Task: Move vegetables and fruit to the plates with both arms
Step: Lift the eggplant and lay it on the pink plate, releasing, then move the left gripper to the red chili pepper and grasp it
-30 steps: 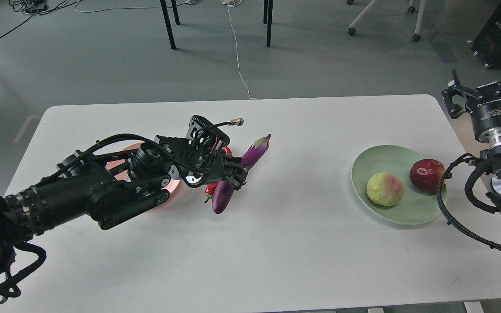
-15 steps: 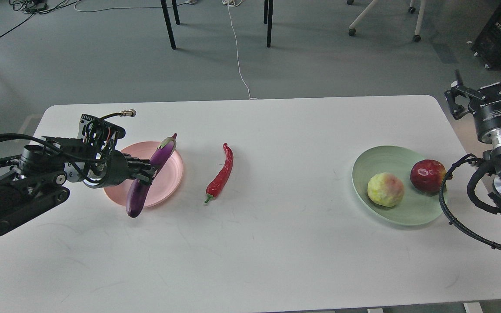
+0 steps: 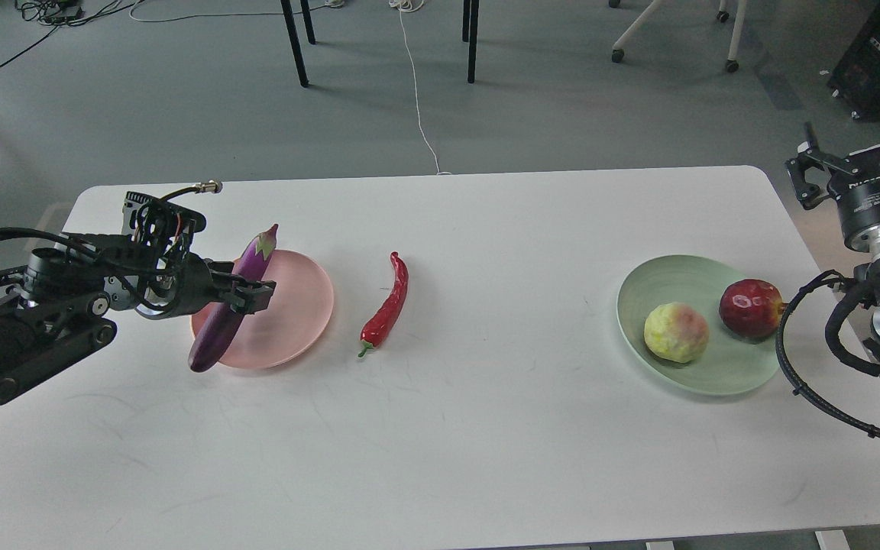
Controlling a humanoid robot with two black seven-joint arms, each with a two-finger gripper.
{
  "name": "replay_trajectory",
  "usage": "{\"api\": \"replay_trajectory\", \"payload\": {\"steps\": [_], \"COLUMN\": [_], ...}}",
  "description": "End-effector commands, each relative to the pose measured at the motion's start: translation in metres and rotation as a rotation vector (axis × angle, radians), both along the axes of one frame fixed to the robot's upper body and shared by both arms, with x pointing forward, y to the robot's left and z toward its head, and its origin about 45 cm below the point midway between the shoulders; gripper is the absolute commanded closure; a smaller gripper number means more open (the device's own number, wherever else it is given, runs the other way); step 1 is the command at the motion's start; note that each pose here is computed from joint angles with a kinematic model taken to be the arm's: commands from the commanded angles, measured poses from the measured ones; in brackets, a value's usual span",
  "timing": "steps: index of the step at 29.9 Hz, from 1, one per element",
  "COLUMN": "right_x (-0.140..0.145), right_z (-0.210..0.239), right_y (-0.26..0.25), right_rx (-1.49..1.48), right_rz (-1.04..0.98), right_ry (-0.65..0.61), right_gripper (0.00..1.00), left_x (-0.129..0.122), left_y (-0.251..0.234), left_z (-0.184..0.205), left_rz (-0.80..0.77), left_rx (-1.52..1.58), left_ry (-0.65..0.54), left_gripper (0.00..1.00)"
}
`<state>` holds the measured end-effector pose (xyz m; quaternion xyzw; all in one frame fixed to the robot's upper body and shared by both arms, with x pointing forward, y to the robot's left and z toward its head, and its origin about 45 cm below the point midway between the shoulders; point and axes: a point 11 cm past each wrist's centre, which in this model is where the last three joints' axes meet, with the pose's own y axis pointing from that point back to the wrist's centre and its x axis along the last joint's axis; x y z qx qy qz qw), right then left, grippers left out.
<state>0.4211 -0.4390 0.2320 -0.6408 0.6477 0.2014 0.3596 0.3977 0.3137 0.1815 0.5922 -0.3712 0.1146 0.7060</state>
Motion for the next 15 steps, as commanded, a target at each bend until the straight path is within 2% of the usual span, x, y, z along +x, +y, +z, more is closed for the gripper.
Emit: {"api": "replay_trajectory", "payload": {"steps": [1, 4, 8, 11, 15], "right_x": [0.000, 0.000, 0.000, -0.001, -0.003], "right_z": [-0.002, -0.004, -0.002, -0.002, -0.005], "right_y": [0.002, 0.002, 0.000, -0.003, -0.007], "right_rx": [0.003, 0.002, -0.001, -0.005, -0.012], "right_rz": [0.002, 0.002, -0.002, -0.006, -0.017], "right_ry": [0.003, 0.007, 0.005, 0.006, 0.015], "right_gripper": [0.02, 0.02, 0.02, 0.02, 0.02], "left_x": [0.020, 0.030, 0.029, 0.020, 0.005], "left_y": [-0.032, -0.083, -0.145, -0.178, -0.197], "left_z": [0.027, 0.040, 0.043, 0.028, -0.005], "left_rz": [-0.061, -0.153, -0.245, -0.293, -0.362], "left_rx": [-0.019, -0.052, -0.083, -0.067, 0.032], "left_ry": [-0.061, -0.087, -0.096, -0.082, -0.061], "left_gripper": [0.20, 0.20, 0.20, 0.21, 0.23]}}
